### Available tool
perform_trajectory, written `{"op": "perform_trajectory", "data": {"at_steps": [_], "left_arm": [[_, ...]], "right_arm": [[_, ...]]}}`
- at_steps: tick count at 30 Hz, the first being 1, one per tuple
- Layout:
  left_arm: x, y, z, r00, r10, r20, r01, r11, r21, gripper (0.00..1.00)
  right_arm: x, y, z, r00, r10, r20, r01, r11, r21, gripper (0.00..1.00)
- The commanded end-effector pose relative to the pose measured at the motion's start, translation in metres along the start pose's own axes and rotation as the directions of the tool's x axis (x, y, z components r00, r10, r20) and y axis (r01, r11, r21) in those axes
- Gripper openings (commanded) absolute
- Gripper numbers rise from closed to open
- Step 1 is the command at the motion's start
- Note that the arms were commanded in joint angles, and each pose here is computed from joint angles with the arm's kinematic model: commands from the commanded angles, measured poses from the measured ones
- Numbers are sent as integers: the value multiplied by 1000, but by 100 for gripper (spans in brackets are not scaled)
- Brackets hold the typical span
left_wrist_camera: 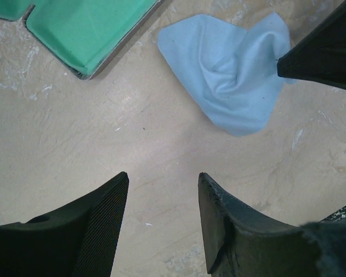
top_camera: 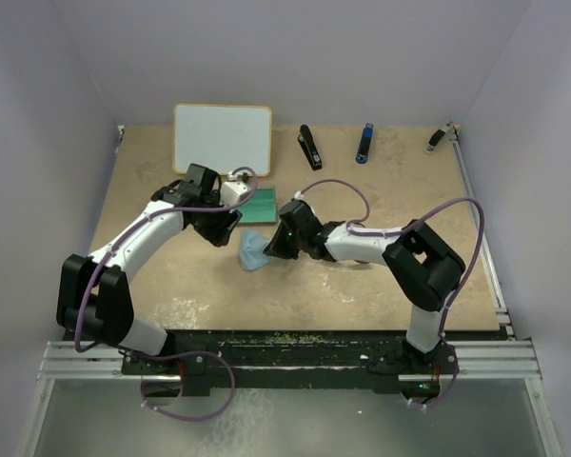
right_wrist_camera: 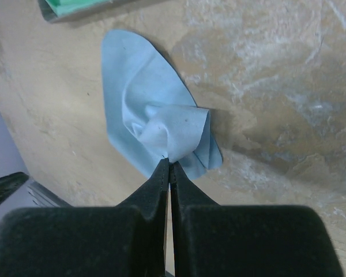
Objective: Organize the sunglasses
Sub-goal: Pick up the glasses cleaning cloth from the center of the board.
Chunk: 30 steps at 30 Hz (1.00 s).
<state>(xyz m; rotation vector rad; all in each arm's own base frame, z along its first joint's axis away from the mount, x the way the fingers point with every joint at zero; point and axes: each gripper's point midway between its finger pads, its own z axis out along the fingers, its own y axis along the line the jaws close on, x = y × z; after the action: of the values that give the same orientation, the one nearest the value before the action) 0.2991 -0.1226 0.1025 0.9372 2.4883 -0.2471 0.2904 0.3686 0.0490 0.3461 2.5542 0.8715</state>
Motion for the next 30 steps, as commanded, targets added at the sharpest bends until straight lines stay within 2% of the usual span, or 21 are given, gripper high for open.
{"op": "perform_trajectory", "data": {"at_steps": [1,5,9,13,16,19,30], "left_arm": [[-7,-14,-3,998,38,40,-41,996,77,56],[-5,-26,3,998,54,31,-57,989,135,56],[0,-39,21,996,90,7,-90,985,144,57],[14,-38,43,990,105,-96,-93,989,118,57],[23,-23,52,984,83,-157,-78,996,41,57],[30,-21,58,977,82,-196,-75,996,40,57],[31,-31,70,981,60,-183,-44,995,91,57]], "right_arm": [[15,3,-2,1000,-16,-7,16,1000,-19,0],[26,-18,0,1000,3,-14,-3,1000,16,0],[26,-18,1,1000,6,-15,-6,1000,13,0],[26,-17,1,1000,9,-12,-9,1000,9,0],[25,-19,-1,1000,20,0,-20,1000,7,0],[25,-18,0,1000,22,2,-22,1000,6,0],[28,-17,4,1000,22,-13,-22,1000,-10,0]]}}
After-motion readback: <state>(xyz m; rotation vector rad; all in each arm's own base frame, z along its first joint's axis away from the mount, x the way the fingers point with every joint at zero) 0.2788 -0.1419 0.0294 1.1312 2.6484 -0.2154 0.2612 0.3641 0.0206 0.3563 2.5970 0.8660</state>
